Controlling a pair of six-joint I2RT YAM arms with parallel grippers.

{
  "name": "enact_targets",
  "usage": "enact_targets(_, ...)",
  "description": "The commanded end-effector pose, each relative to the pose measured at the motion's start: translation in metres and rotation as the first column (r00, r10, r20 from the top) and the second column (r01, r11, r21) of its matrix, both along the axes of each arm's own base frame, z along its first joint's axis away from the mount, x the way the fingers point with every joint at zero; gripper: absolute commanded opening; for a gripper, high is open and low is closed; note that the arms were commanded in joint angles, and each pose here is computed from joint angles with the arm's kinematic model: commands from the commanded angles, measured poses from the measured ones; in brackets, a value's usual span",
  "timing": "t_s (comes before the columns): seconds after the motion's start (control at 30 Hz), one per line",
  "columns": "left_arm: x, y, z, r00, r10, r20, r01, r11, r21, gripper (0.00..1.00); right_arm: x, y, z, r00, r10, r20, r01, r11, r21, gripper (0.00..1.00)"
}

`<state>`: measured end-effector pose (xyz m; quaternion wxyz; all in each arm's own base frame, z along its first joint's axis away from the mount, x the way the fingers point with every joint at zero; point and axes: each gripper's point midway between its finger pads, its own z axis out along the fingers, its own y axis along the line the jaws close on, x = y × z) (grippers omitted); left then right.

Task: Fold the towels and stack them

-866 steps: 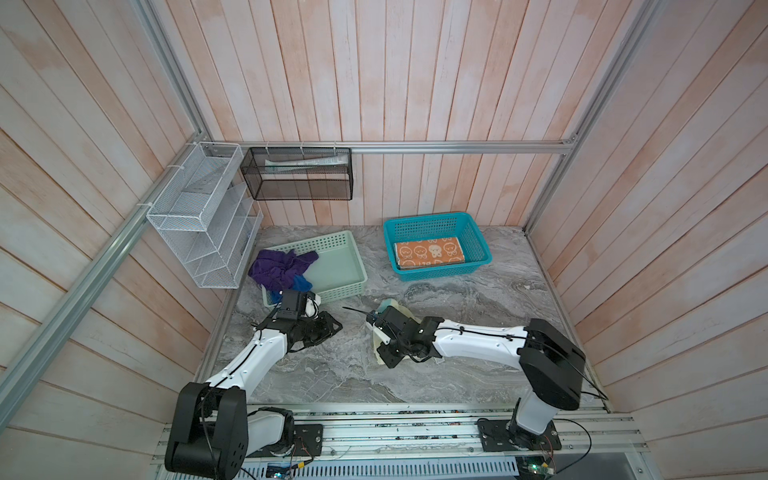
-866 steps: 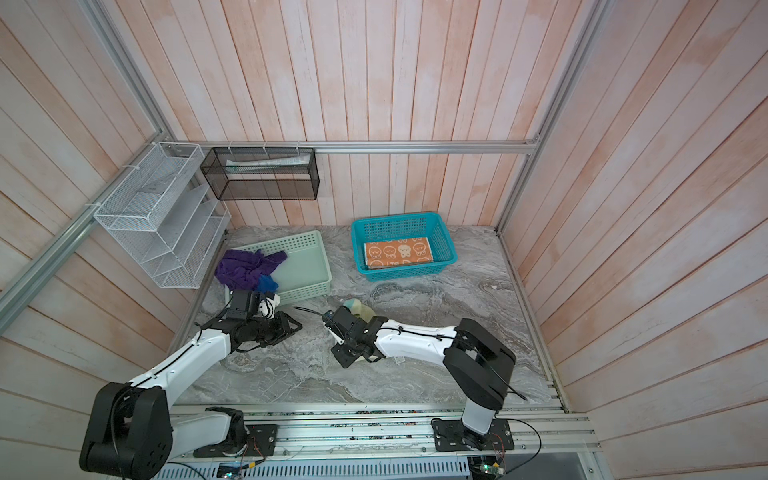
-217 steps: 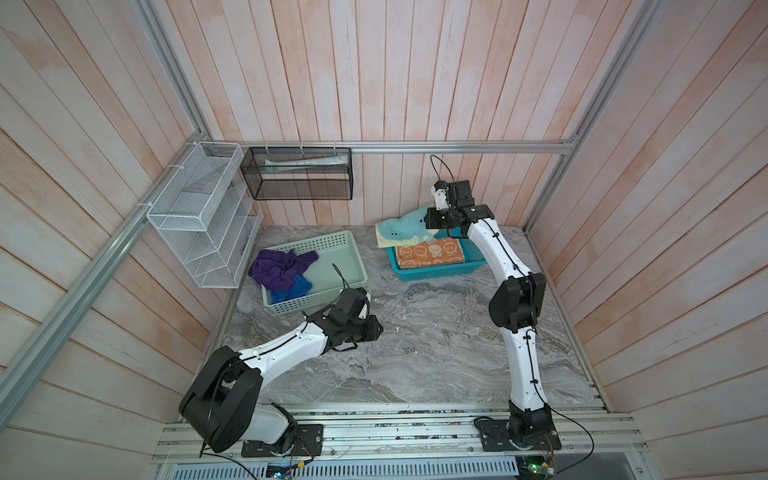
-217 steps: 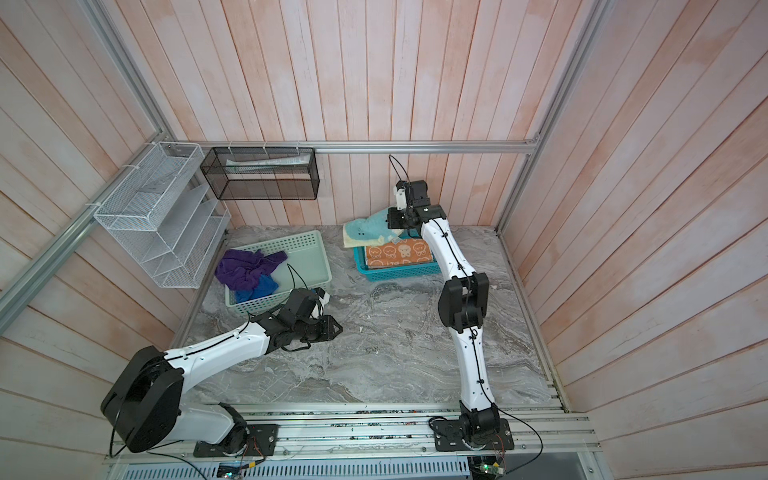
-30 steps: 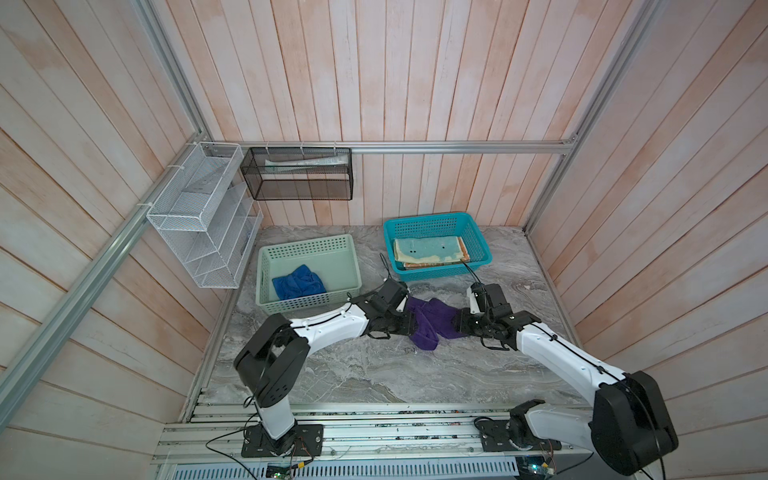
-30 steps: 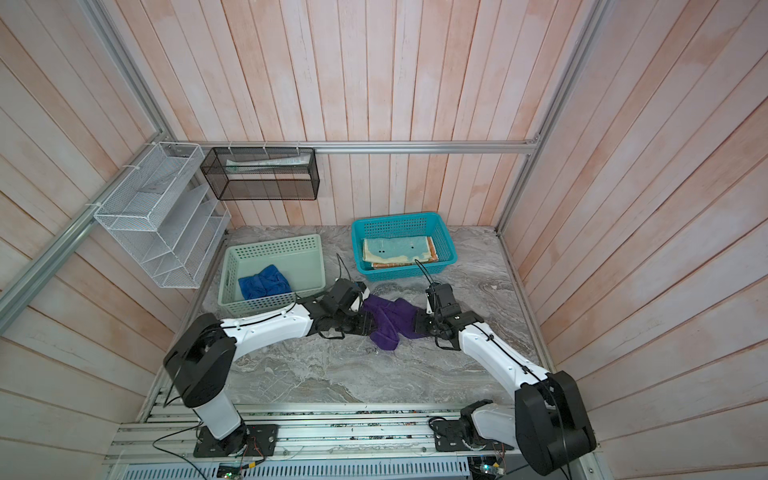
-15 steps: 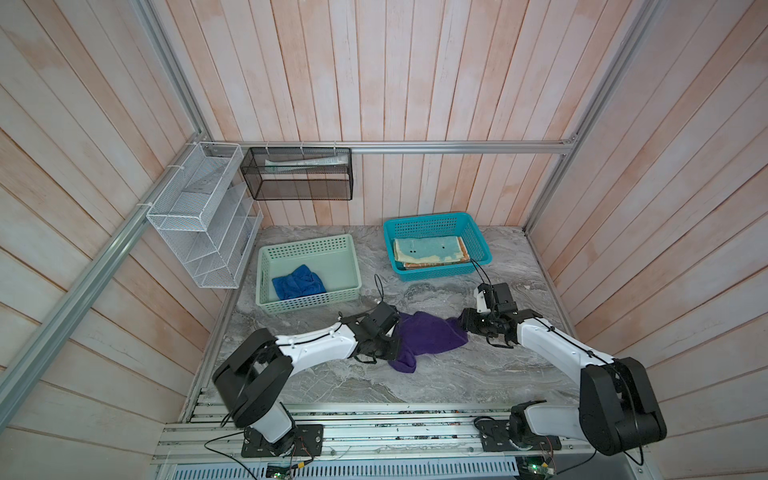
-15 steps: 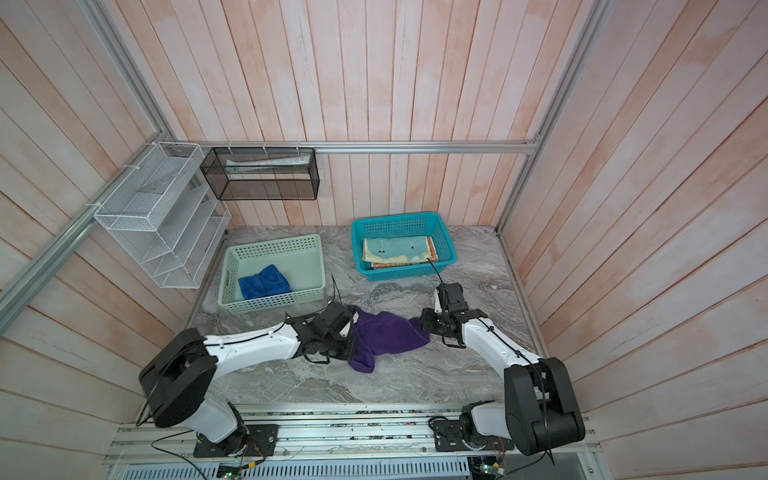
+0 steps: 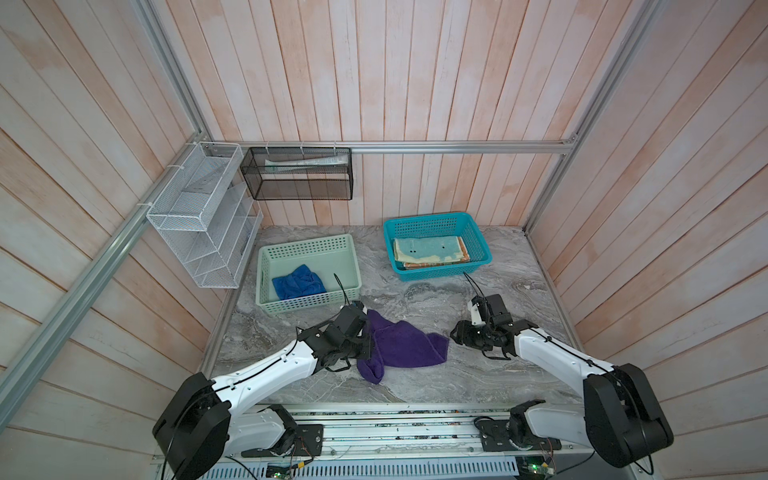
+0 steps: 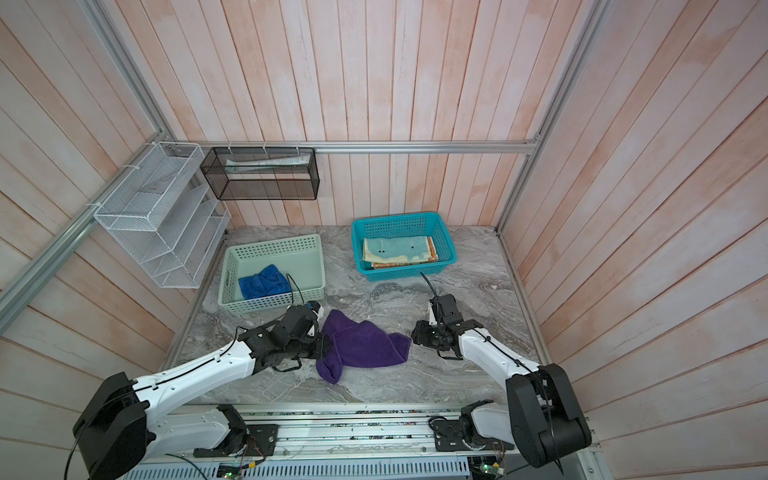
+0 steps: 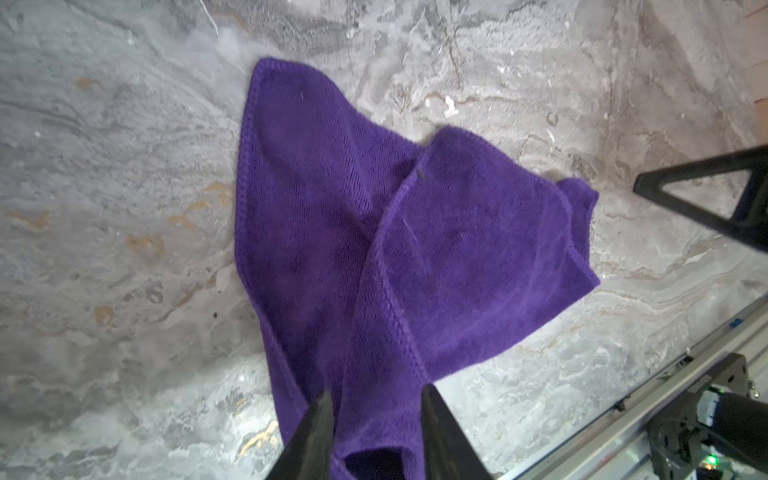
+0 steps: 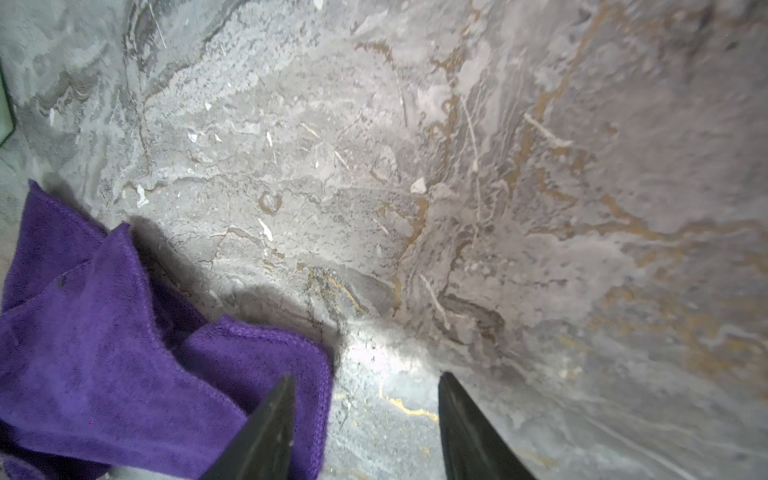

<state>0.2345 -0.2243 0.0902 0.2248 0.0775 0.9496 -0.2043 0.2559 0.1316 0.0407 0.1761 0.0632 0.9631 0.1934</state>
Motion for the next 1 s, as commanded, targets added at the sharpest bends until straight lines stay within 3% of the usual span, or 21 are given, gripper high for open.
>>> enact_targets(0.0, 0.029, -0.012, 0.005, 0.999, -0.001, 0.053, 0.001, 1.0, 0.001, 0.39, -0.001, 0.025, 0.004, 0.999, 0.034, 0.002, -0.034, 0.999, 0.033, 0.56)
enact_targets(0.23, 0.058, -0.035, -0.011, 1.0, -0.028, -0.014, 0.028, 1.0, 0.008, 0.42, -0.005, 0.066, 0.01, 0.988, 0.142, 0.058, -0.141, 0.99, -0.019, 0.56)
enact_targets(0.33, 0.053, -0.048, -0.021, 0.996, -0.063, -0.069, 0.062, 0.998, -0.017, 0.3, -0.008, 0.08, 0.004, 0.982, 0.186, 0.036, -0.186, 0.982, 0.016, 0.56)
enact_targets(0.47, 0.025, -0.059, -0.037, 0.99, -0.087, -0.114, 0.083, 0.996, -0.046, 0.12, -0.025, 0.091, -0.01, 0.969, 0.246, -0.01, -0.245, 0.968, 0.042, 0.41)
enact_targets(0.57, -0.002, -0.063, -0.051, 0.983, -0.114, -0.146, 0.107, 0.993, -0.055, 0.08, -0.032, 0.085, -0.011, 0.972, 0.235, -0.018, -0.234, 0.972, 0.031, 0.32)
enact_targets(0.7, -0.027, -0.065, -0.064, 0.973, -0.139, -0.186, 0.131, 0.99, -0.055, 0.07, -0.007, 0.076, 0.027, 0.976, 0.176, 0.128, -0.17, 0.984, -0.061, 0.47)
enact_targets(0.8, -0.029, -0.063, -0.06, 0.978, -0.135, -0.16, 0.13, 0.991, -0.042, 0.07, 0.013, 0.087, 0.056, 0.96, 0.162, 0.227, -0.157, 0.987, -0.037, 0.51)
enact_targets(0.97, -0.024, -0.064, -0.055, 0.982, -0.134, -0.129, 0.13, 0.991, -0.042, 0.07, 0.036, 0.127, 0.056, 0.943, 0.249, 0.22, -0.257, 0.966, 0.008, 0.54)
